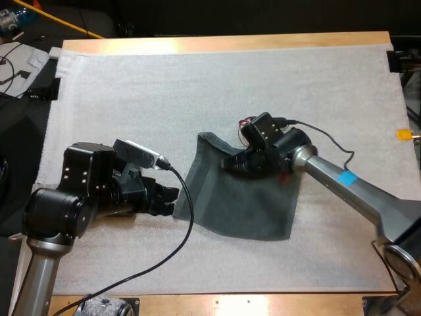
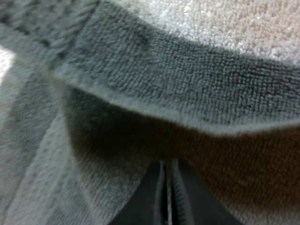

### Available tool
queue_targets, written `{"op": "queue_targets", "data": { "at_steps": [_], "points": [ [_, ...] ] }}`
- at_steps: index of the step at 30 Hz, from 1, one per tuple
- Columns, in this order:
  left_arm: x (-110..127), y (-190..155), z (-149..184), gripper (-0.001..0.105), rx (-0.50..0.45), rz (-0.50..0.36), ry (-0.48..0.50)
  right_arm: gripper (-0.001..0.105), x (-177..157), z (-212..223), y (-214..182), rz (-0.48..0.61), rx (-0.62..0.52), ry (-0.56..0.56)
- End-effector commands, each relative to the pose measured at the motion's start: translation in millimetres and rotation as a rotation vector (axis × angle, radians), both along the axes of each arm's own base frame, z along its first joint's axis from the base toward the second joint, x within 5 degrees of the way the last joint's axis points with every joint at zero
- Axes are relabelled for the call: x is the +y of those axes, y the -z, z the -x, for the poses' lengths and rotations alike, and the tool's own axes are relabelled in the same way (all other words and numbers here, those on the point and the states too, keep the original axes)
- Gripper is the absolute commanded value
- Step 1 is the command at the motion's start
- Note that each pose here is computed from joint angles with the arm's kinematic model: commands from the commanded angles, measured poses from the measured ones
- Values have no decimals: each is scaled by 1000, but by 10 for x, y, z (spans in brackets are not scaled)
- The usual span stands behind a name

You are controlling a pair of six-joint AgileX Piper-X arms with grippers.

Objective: Pick towel from pile, fold and stack

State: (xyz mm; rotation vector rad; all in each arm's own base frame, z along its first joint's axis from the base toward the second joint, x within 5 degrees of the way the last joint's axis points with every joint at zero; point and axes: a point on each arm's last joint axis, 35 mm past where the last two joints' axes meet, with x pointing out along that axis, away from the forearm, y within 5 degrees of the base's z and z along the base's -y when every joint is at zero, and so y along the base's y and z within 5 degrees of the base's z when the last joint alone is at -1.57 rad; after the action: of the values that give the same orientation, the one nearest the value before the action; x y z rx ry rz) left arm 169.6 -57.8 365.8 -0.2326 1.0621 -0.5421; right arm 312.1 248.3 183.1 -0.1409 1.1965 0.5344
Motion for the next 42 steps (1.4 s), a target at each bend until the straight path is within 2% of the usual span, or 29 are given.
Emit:
{"op": "queue_targets", "data": {
  "at_steps": [1,7,12,16,18,21,26,32,37,38,39,41,42],
  "points": [
    [-2,-9,-2,55,3,5,1,0,37,-80,89,1,3,13],
    [-1,-10,2,55,4,4,2,0,77,-190,166,16,-42,50],
    [-1,-10,5,55,6,4,5,0,92,-328,112,38,-140,113],
    [-2,-4,5,55,11,3,6,0,59,-482,-28,53,-243,194],
    [-7,-8,3,55,8,10,12,0,63,-496,-67,37,-262,199],
    [-7,-3,0,55,12,14,14,0,35,-638,-221,10,-360,267],
    [-9,0,2,55,15,14,16,0,-20,-666,-610,15,-449,260],
    [-8,-1,10,55,15,13,19,0,-128,-478,-1059,47,-488,228],
    [-6,6,10,55,20,11,20,1,-307,-214,-1383,109,-463,205],
    [-5,5,16,55,21,10,19,4,-347,-151,-1430,126,-446,198],
    [-6,7,18,55,24,10,20,13,-419,-60,-1531,138,-431,193],
    [-8,9,14,55,18,6,17,8,-368,-143,-1490,106,-456,200],
    [-5,13,23,55,20,7,18,16,-428,-44,-1592,120,-446,188]
  ]
}}
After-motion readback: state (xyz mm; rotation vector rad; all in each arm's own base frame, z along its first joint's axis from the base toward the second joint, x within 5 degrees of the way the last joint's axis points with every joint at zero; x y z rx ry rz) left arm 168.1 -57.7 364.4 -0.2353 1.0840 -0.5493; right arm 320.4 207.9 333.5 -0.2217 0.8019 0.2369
